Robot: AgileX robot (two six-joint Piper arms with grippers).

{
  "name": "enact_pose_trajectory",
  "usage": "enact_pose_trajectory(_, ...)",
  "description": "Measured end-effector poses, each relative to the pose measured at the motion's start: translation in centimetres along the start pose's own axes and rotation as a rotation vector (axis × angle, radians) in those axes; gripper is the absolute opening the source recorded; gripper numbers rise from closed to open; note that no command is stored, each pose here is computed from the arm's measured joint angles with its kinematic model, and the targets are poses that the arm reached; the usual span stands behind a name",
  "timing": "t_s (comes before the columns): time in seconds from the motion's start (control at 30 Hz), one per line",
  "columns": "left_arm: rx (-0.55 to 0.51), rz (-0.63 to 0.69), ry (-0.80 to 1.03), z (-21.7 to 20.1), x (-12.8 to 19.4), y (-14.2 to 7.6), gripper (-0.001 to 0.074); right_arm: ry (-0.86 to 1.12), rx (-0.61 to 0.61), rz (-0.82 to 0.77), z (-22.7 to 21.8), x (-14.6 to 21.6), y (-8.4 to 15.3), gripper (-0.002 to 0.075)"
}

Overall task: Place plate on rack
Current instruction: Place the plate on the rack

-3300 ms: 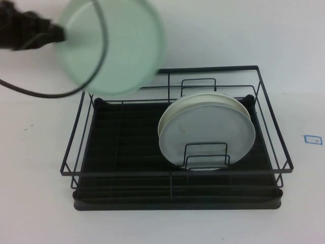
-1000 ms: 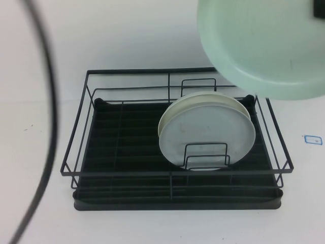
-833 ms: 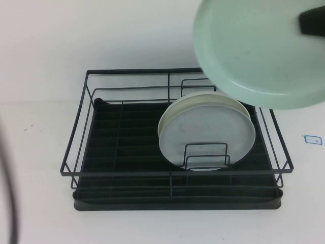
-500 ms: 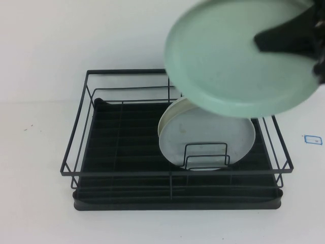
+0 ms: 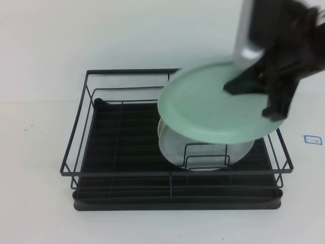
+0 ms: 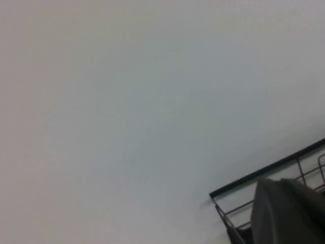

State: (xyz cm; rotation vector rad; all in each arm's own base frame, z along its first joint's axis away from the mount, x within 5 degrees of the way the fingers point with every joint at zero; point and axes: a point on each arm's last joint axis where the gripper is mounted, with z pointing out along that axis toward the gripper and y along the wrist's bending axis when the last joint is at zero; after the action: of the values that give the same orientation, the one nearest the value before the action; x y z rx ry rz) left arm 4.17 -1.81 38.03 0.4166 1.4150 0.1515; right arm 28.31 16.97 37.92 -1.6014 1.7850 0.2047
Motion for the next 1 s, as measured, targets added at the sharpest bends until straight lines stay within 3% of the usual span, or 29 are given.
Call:
enact_pose_trajectory(0.3,-0.162,0.041,-0.124,-2.7,4.0,-1.2,0.0,0.075,0.01,-0.058,3.0,0.3,-0.3,0.016)
enact_pose_trajectory(0.47,-0.407,-0.084,-0.296,-3.2,6.5,-0.3,0.0,0.094,0.008,-0.06,3.7,0.6,-0.4,0.016)
enact_pose_trajectory(0.73,-0.537,-0.16,-0.241,-2.7,9.7,-0.2,0.0,0.125,-0.004,-0.055,5.5,1.2,-0.8,0.0159)
enact_pose_trajectory(1.0,-0.607,-0.093,-0.23,-2.9,9.7,0.1,0.0,0.178,-0.035,-0.053,6.7,2.0,-0.8,0.0159)
